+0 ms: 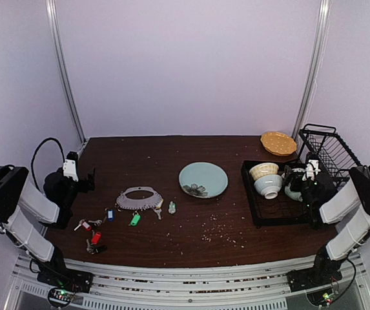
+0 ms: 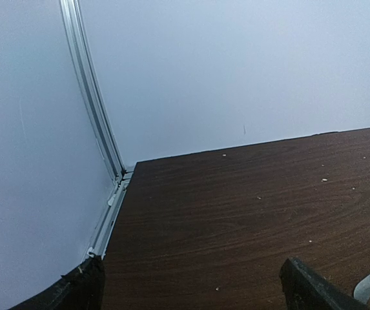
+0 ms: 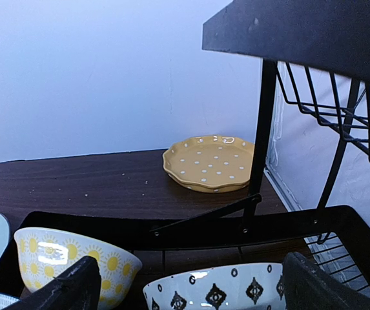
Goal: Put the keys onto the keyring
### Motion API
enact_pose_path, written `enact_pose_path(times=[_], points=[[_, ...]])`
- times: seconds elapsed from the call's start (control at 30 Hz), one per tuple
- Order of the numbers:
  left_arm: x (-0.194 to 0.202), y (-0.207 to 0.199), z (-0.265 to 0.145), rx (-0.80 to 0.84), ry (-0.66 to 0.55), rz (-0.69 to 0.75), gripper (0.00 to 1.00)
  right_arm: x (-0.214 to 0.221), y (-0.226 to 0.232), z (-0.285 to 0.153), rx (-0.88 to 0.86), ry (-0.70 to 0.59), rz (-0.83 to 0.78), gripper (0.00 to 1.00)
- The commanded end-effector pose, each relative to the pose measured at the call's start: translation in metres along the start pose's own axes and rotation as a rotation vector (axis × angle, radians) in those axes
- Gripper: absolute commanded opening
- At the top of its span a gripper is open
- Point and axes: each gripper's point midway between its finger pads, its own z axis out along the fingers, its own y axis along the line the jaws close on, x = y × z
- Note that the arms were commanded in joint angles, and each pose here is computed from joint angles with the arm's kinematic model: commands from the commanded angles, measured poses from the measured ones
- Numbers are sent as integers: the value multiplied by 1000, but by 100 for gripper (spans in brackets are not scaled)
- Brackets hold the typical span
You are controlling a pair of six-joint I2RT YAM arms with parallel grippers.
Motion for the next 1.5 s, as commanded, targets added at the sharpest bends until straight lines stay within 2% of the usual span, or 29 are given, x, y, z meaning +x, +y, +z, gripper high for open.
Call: enact_pose_path(times=[0.0,0.3,0.43,0.5,0.57,0.7,0.8,0.87,1.0,1.1,1.27,1.37,1.47], points=[[-11,-1,3,8,-39,11,98,7,1,3,5,33,-10,100],[-14,0,2,4,-50,11,98,-17,4,-1,-8,16,-6,100],[-34,33,-4,-170,-36,-61,98,-35,7,-5,-20,-4,7,100],[-54,35,-2,-163,-41,-75,98,-56,17,-6,-74,-45,38,100],[-76,25,3,-94,-57,-118,98,-76,32,-5,-156,-70,48,100],[-118,-10,14,28,-94,-151,98,-102,70,2,-361,-43,73,100],[-132,-38,23,101,-45,-142,98,-114,98,-3,-528,-15,120,100],[-137,-71,29,199,16,-114,96,-121,116,-12,-639,-8,133,98],[-112,-147,27,467,186,-78,92,-115,152,-16,-747,95,58,97],[-77,-196,13,616,325,-13,91,-120,168,-20,-810,112,54,97],[-18,-269,-28,897,527,152,79,-120,192,-28,-880,145,31,95],[21,-292,-60,1049,665,302,74,-117,217,-38,-929,189,-38,95],[37,-293,-71,1118,663,481,73,-114,240,-51,-995,203,-70,95]])
